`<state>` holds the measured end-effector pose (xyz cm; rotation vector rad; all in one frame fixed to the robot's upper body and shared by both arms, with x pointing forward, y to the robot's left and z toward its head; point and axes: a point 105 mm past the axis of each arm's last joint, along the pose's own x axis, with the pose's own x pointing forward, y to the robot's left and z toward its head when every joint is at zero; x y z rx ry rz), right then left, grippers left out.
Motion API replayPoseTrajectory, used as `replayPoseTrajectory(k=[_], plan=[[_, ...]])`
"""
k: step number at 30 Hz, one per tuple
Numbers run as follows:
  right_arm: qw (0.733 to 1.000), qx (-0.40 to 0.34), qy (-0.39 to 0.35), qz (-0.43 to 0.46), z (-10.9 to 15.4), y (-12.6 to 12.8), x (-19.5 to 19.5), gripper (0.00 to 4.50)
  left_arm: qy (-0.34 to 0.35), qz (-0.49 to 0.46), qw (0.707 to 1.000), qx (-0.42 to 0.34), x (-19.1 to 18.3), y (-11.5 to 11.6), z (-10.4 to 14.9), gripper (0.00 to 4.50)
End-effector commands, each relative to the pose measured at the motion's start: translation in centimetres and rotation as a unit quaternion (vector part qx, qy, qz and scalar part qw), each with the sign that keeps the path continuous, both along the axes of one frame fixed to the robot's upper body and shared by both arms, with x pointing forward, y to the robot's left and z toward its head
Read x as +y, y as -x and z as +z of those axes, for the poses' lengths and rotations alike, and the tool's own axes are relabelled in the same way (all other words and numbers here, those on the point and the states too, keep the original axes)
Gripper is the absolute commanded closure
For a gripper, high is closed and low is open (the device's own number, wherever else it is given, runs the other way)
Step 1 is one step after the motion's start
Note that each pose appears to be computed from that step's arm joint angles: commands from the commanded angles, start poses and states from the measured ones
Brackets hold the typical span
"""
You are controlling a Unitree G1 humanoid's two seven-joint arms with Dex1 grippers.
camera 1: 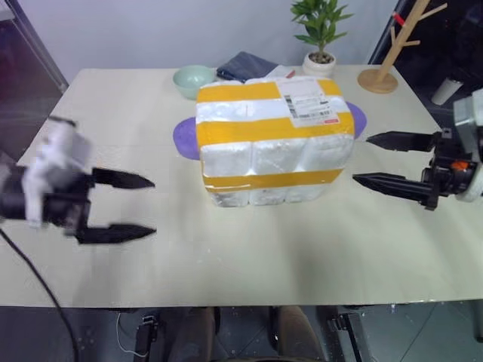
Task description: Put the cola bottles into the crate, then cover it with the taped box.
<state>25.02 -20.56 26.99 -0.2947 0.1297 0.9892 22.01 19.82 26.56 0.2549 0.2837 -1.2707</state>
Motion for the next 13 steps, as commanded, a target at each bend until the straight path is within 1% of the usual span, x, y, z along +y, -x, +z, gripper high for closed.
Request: replayPoseTrajectory(k=[1, 4, 6, 8, 10, 13], plan=[[1.000, 0.002, 0.013, -0.001, 0.1, 0.3, -0.9, 0.00, 0.059, -0.003, 0.998, 0.029, 0.3, -0.7, 1.6, 0.06], [0.999, 0.013, 0.030, -0.006, -0.6, 0.4, -1.6, 0.00, 0.056, -0.004, 0.998, 0.036, 0.6, -1.3, 1.5, 0.06], [0.999, 0.013, 0.040, -0.010, -1.0, 0.4, -2.0, 0.00, 0.045, 0.019, 0.998, 0.029, 1.3, -2.3, 1.0, 0.06], [0.999, 0.012, 0.039, -0.016, -1.2, 0.4, -2.3, 0.00, 0.036, 0.053, 0.998, 0.017, 2.0, -3.5, 0.6, 0.06], [0.999, 0.011, 0.033, -0.021, -1.2, 0.4, -2.5, 0.00, 0.029, 0.069, 0.997, 0.002, 2.5, -4.2, 0.5, 0.06], [0.999, 0.014, 0.029, -0.025, -1.4, 0.5, -2.9, 0.00, 0.038, 0.086, 0.996, -0.010, 2.8, -4.8, 0.7, 0.06]])
